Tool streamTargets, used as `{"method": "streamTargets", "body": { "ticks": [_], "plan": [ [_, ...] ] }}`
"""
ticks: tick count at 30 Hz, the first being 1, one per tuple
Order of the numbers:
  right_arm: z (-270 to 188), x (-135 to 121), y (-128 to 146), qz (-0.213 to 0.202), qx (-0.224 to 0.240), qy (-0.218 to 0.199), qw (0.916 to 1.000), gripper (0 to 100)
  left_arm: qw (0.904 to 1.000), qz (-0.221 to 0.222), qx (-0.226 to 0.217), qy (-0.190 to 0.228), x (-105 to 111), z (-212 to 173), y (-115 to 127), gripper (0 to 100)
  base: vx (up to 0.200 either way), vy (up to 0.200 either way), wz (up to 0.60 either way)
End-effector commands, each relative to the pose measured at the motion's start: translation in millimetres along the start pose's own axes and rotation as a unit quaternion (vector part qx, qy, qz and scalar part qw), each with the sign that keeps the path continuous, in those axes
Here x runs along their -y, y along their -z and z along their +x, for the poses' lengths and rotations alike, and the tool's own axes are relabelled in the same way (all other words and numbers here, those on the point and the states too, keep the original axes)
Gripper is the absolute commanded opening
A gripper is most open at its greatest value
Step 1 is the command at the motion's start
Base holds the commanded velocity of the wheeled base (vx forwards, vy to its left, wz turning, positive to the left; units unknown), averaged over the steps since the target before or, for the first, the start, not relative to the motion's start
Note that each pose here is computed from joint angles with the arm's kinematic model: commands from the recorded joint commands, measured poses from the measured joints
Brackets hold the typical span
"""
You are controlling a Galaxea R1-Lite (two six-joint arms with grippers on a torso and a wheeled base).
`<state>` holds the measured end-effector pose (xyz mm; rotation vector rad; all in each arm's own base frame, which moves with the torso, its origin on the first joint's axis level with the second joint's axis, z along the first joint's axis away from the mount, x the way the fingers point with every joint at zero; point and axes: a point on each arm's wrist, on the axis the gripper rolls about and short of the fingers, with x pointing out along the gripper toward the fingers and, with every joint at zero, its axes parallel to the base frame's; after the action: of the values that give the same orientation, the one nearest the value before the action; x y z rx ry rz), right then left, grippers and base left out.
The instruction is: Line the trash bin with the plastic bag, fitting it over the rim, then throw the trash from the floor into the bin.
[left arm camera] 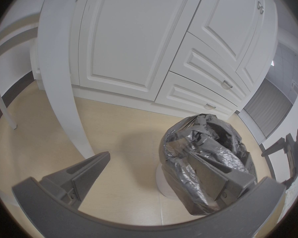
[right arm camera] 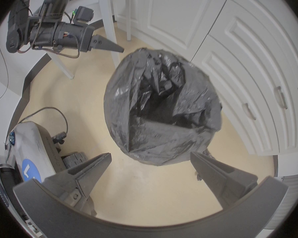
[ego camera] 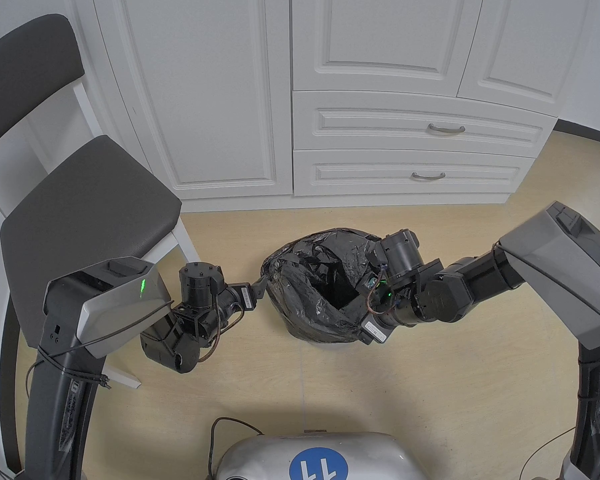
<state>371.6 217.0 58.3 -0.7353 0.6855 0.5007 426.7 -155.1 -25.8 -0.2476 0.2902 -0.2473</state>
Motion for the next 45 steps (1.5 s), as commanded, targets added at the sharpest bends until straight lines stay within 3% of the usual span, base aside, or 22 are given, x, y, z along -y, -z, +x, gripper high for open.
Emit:
{"method": "streamTargets", "body": {
  "ticks": [1, 7, 12, 18, 23, 26, 30, 33, 38, 45],
  "plan": [
    [-19, 3, -14, 0.002, 0.038, 0.012, 0.9992, 100, 0.9999, 0.001, 0.010, 0.012, 10, -11, -15, 100, 0.000, 0.000, 0.00],
    [6, 12, -23, 0.020, 0.063, 0.048, 0.9966, 100, 0.9994, 0.003, 0.017, 0.031, 23, -8, -20, 100, 0.000, 0.000, 0.00],
    [46, 11, 0, 0.021, 0.005, 0.087, 0.9959, 100, 0.9988, 0.008, 0.005, 0.049, 45, 4, -23, 100, 0.000, 0.000, 0.00],
    [42, 12, 13, 0.016, -0.017, 0.091, 0.9956, 100, 0.9981, 0.017, -0.002, 0.060, 64, 16, -21, 100, 0.000, 0.000, 0.00],
    [18, 25, 20, -0.027, -0.025, 0.100, 0.9944, 100, 0.9969, 0.027, -0.031, 0.067, 87, 25, -22, 100, 0.000, 0.000, 0.00],
    [16, 25, 21, -0.027, -0.023, 0.101, 0.9943, 100, 0.9962, 0.037, -0.044, 0.066, 92, 28, -23, 100, 0.000, 0.000, 0.00],
    [22, 29, 13, -0.010, 0.029, 0.131, 0.9909, 100, 0.9956, 0.068, -0.053, 0.036, 108, 38, -31, 100, 0.000, 0.000, 0.00],
    [27, 30, 10, -0.003, 0.050, 0.144, 0.9883, 100, 0.9930, 0.081, -0.085, 0.010, 114, 40, -36, 100, 0.000, 0.000, 0.00],
    [29, 34, 11, 0.002, 0.050, 0.149, 0.9875, 100, 0.9835, 0.101, -0.144, -0.044, 114, 42, -41, 100, 0.000, 0.000, 0.00],
    [34, 51, 14, 0.016, 0.049, 0.165, 0.9849, 100, 0.9773, 0.108, -0.164, -0.080, 108, 34, -46, 100, 0.000, 0.000, 0.00]
  ]
}}
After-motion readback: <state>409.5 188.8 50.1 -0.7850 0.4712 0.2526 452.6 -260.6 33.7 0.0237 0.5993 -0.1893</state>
